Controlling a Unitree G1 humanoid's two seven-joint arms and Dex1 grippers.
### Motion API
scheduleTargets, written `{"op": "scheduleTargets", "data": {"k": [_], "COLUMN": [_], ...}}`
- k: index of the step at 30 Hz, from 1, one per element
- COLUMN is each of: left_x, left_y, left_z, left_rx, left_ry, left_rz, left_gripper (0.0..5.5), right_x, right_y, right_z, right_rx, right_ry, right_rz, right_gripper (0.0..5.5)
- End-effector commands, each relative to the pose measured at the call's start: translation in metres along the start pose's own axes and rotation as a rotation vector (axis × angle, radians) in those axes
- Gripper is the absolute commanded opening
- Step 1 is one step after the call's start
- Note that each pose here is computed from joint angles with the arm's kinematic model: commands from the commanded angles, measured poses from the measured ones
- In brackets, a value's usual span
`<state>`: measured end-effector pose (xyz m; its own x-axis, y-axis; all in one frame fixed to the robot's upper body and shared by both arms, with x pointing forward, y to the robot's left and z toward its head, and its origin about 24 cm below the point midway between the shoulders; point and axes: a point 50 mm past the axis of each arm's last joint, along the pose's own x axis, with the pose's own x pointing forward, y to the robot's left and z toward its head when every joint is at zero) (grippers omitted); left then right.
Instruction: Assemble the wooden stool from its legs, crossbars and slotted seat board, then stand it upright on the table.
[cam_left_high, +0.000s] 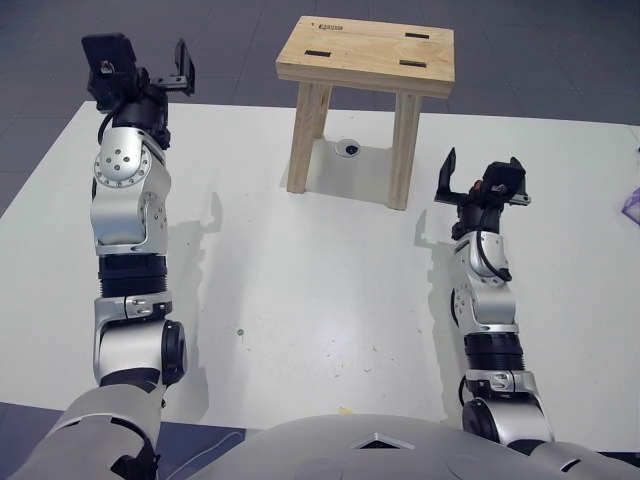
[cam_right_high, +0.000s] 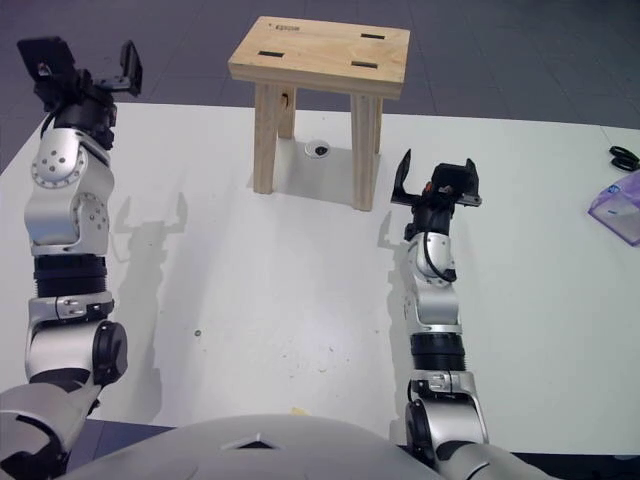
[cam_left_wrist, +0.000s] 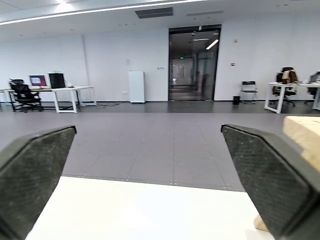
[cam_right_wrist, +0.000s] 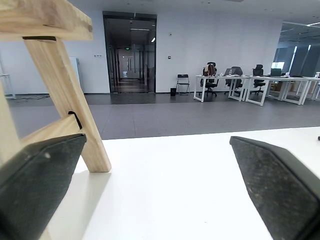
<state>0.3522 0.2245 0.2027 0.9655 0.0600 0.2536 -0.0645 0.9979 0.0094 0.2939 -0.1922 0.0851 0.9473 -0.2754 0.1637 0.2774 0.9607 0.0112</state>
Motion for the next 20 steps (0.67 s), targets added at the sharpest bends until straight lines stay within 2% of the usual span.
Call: {"op": "scheduleTargets", "data": {"k": [1,7,14,17,20], "left_x": [0.001,-0.012,-0.013,-0.006,0.007], "left_y": [-0.002,-0.002,-0.014,-0.028,-0.049], "left_z": [0.006,-0.002,0.022,0.048,0.113], "left_rx": [-0.034,-0.103,-0.238,-0.321,-0.455], "left_ry": [0.006,0.014,-0.064,-0.128,-0.278], "left_rz": [-0.004,0.061,0.014,-0.058,-0.213], "left_gripper": [5.40,5.40,5.40,5.40,5.40], "right_x": [0.003,0.015,0.035,0.043,0.049], "right_y": [0.007,0.015,-0.003,-0.008,-0.010], "right_z": [0.004,0.009,0.016,0.021,0.029], "right_rx": [0.003,-0.001,-0.012,-0.025,-0.042], "right_ry": [-0.009,-0.004,-0.008,-0.010,-0.033], "right_rz": [0.008,0.094,0.070,0.083,0.103], "right_gripper": [5.33,5.33,5.33,5.33,5.33]}}
